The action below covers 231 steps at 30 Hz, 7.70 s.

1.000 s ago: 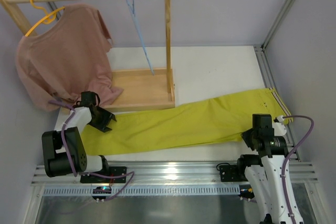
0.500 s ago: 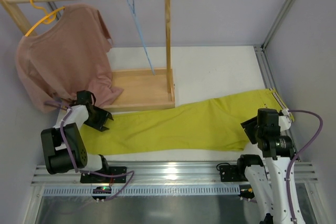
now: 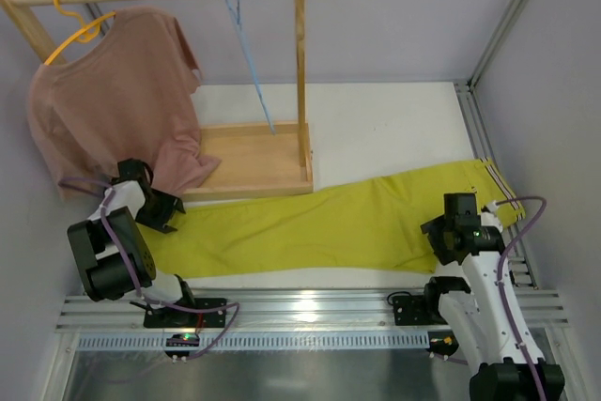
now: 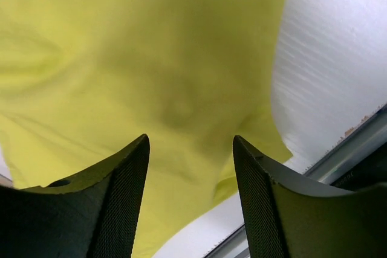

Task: Place the trousers on the hanger
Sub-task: Fold the trousers

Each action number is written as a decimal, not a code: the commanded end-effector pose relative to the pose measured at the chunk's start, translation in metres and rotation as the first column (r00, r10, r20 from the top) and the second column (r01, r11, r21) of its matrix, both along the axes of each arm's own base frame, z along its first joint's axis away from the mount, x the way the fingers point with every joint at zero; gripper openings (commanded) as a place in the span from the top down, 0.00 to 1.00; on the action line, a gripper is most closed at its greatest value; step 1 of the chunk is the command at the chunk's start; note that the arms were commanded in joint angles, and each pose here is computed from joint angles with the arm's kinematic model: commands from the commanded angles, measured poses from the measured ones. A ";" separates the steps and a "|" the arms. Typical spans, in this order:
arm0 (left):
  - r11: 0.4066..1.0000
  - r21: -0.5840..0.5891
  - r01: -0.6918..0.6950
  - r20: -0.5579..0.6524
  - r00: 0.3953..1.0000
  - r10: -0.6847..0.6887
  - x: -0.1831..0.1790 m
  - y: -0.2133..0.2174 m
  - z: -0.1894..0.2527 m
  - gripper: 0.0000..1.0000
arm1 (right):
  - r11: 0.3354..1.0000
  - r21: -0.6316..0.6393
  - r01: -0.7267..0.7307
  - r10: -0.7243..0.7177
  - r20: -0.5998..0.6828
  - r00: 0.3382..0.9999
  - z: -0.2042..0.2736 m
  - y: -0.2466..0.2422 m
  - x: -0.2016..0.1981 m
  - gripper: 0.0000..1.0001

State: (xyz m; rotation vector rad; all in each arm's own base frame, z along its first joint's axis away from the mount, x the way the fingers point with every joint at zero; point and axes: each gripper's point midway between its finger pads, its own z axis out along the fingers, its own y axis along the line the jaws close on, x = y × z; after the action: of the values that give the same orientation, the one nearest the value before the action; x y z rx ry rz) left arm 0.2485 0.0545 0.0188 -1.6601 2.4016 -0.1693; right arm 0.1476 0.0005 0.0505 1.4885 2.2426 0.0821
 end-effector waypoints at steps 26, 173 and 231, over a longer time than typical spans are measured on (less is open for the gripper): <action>0.991 0.115 -0.075 -0.216 0.971 0.099 -0.040 0.047 -0.028 0.46 | 0.994 -0.104 -0.037 0.013 -0.225 0.974 -0.005 -0.052 0.173 0.42; 0.870 -0.008 -0.492 -0.013 0.870 0.492 -0.092 0.041 0.058 0.01 | 0.773 0.176 -0.609 0.556 0.274 0.785 -0.047 0.211 0.135 0.48; 0.723 0.151 -0.674 -0.132 0.711 0.690 -0.149 0.116 -0.037 0.27 | 0.640 0.133 -0.757 0.673 0.378 0.636 0.001 0.233 0.158 0.48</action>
State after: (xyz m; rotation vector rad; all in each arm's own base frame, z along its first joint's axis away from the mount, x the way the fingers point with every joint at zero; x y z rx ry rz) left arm 0.1002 0.1798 0.0084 -2.4504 1.6252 0.2527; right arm 0.2920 0.2317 0.0367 0.5371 2.5376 0.8370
